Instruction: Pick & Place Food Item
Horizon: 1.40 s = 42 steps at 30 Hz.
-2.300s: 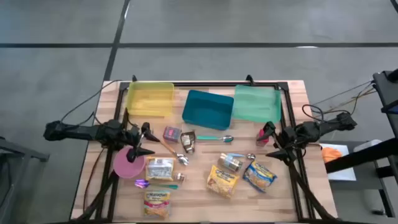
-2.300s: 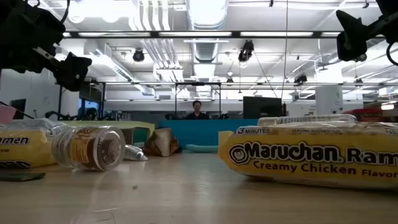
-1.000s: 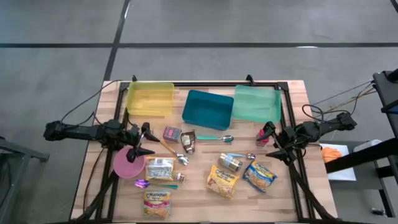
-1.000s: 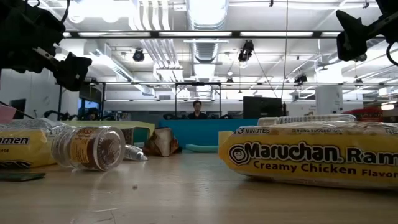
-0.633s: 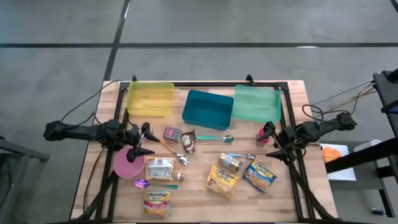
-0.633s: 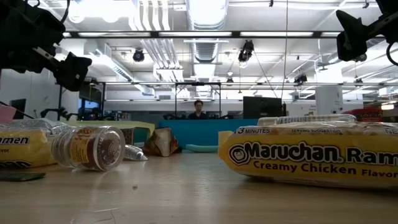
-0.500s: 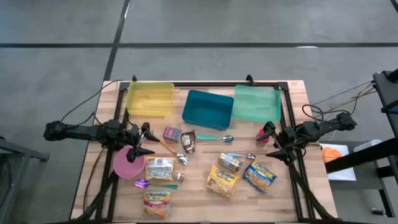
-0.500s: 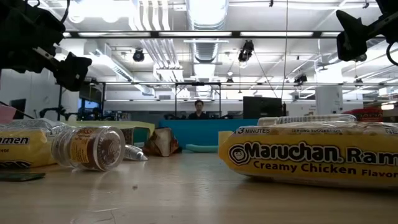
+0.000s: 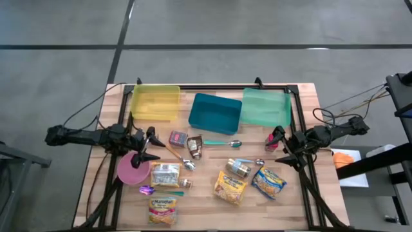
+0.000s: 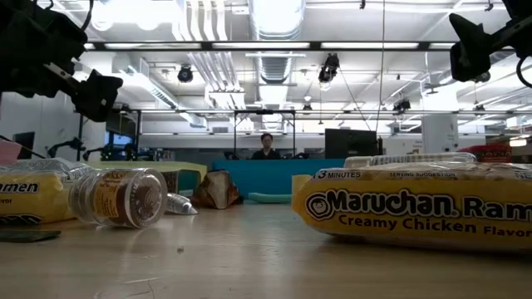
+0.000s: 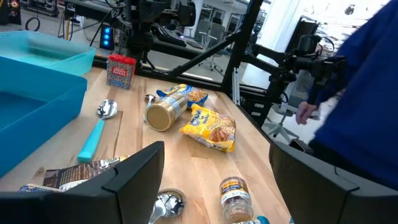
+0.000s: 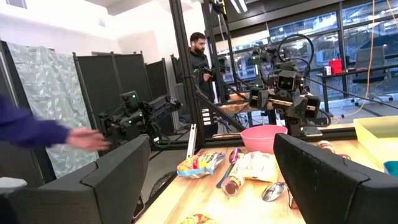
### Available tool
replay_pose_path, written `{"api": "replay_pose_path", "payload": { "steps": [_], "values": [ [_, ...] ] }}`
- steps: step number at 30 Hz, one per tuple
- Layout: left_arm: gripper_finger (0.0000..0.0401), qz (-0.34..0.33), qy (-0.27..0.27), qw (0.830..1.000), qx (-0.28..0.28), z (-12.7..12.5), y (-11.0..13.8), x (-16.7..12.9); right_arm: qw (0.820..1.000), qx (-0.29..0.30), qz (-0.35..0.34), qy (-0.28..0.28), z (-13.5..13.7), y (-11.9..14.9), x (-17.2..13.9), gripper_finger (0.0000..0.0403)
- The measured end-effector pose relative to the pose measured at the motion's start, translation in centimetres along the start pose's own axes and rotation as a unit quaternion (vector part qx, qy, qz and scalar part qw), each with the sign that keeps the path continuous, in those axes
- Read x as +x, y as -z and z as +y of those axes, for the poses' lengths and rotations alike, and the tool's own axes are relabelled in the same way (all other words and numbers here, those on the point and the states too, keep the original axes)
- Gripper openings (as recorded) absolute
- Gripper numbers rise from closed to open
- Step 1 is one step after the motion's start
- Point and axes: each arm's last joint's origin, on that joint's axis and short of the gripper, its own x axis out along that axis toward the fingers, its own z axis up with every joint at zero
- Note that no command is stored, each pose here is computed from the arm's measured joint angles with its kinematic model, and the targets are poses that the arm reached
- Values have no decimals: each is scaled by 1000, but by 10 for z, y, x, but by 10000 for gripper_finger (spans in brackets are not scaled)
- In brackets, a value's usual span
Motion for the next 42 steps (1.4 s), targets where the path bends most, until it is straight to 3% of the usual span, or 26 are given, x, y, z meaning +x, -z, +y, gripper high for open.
{"api": "replay_pose_path", "payload": {
  "steps": [10,13,17,22,26,28,32,36,42],
  "values": [
    [297,-6,-8,1000,-2,0,-1,0,1000,0,0,0,0,0,0,335],
    [297,-43,-21,995,-86,0,-7,0,1000,0,0,0,0,0,0,335],
    [296,-79,-30,958,-274,1,-11,-1,1000,0,0,0,0,0,0,335],
    [296,-143,-95,917,-361,6,-13,-2,1000,0,0,0,0,0,0,335],
    [296,-161,-94,886,-424,7,-14,-2,1000,0,0,0,0,0,0,335],
    [296,-163,-80,878,-442,6,-15,-3,1000,0,0,0,0,0,0,335],
    [296,-166,-59,890,-421,2,-25,-4,1000,0,0,0,0,0,0,335],
    [296,-207,-36,909,-359,-9,-58,-12,1000,0,0,0,0,0,0,335],
    [296,-215,-53,926,-305,-21,-102,-16,999,4,-40,4,1,-7,0,335]
  ]
}}
